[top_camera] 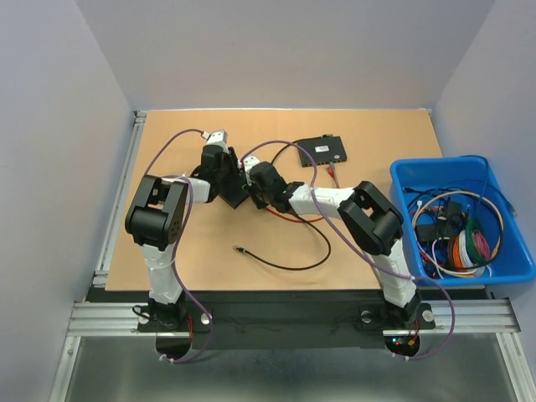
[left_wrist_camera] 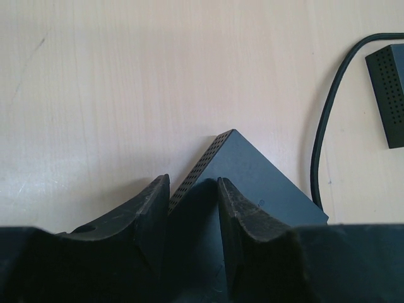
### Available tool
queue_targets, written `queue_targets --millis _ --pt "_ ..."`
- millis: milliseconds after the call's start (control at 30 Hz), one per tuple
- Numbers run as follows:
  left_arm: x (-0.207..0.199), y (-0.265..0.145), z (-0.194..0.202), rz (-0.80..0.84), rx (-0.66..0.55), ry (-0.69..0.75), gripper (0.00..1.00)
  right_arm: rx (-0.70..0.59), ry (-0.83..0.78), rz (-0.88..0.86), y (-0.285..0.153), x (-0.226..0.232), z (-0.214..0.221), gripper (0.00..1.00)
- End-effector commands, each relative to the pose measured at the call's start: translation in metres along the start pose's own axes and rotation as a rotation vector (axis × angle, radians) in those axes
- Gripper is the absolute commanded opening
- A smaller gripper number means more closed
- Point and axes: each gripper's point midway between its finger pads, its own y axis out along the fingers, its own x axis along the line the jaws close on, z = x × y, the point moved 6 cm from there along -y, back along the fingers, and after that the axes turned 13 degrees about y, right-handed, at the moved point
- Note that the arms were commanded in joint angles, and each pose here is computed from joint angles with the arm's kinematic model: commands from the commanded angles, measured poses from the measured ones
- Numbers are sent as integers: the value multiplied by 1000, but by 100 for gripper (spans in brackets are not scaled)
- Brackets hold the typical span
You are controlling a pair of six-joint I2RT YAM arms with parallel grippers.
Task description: Insert the plug into the switch port
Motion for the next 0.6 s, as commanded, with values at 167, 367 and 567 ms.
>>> queue_targets --millis 167,367,567 --pt "-37 -37 109 148 479 -50 47 -624 113 -108 -35 3 -141 30" --pt "-24 -31 88 44 438 -21 61 -607 160 -68 -68 -11 -123 70" --pt "-17 -32 60 -4 376 -29 68 -653 312 -30 -137 -20 -139 84"
